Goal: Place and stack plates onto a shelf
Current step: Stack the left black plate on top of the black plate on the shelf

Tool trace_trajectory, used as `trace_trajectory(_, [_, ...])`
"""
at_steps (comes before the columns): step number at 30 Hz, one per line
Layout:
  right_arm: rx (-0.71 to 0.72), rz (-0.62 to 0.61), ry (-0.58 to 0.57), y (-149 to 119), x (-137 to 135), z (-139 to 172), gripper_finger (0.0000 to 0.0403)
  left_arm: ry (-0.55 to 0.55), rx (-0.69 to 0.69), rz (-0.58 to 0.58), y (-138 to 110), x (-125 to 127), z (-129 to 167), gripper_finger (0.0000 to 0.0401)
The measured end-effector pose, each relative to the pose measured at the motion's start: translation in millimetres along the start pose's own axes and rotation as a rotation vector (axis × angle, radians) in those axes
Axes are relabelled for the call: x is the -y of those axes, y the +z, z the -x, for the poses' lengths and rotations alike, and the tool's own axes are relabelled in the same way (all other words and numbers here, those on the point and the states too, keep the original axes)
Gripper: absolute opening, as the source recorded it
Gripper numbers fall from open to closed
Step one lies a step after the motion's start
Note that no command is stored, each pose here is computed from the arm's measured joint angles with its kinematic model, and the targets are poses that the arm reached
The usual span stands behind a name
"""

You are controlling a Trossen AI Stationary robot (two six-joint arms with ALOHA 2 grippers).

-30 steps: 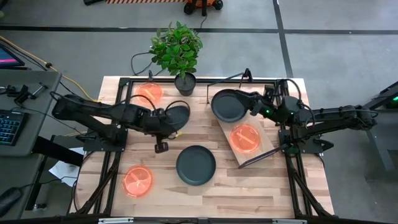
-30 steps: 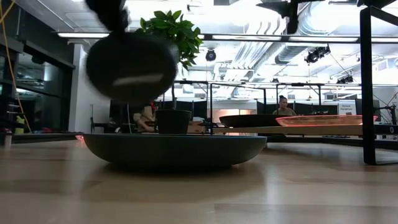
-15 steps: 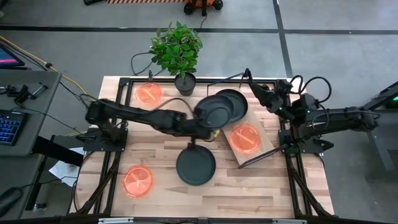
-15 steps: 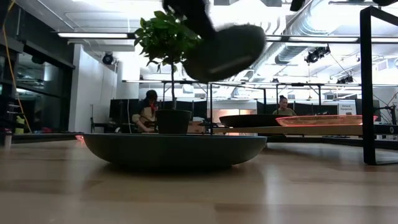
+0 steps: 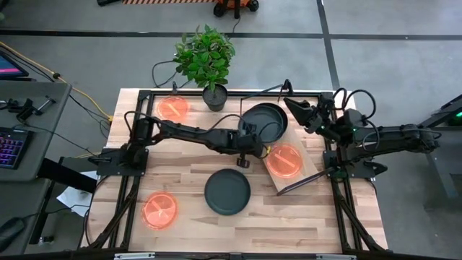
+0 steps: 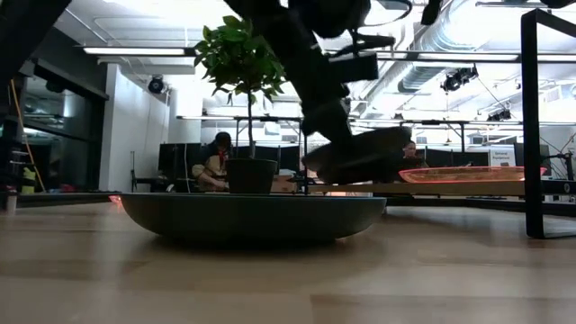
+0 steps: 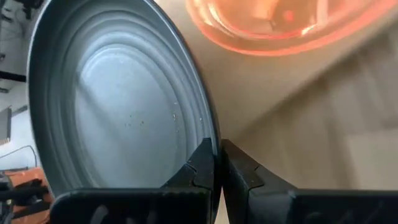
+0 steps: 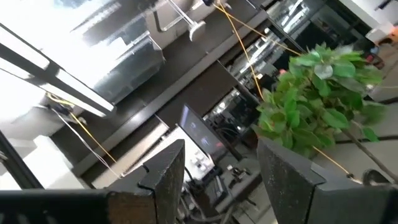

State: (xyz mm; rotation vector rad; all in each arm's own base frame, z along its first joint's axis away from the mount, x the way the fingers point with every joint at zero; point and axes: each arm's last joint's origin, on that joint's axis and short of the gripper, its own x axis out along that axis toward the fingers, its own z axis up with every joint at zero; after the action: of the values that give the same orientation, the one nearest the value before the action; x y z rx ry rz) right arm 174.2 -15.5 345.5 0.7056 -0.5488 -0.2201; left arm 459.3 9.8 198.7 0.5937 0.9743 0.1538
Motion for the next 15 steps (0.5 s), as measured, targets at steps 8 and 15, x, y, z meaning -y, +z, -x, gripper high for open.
trace_trajectory(8, [-0.024,-0.016,0.006,-2.2,0.4,-0.3,0.0186,0.038,0.062,0.015,3.3,-6.9,-9.7,0.0005])
trace_trajectory(15, [-0.026,-0.017,0.008,-2.2,0.4,-0.3,0.0186,0.049,0.098,-0.006,8.1,-5.3,-7.8,0.0013])
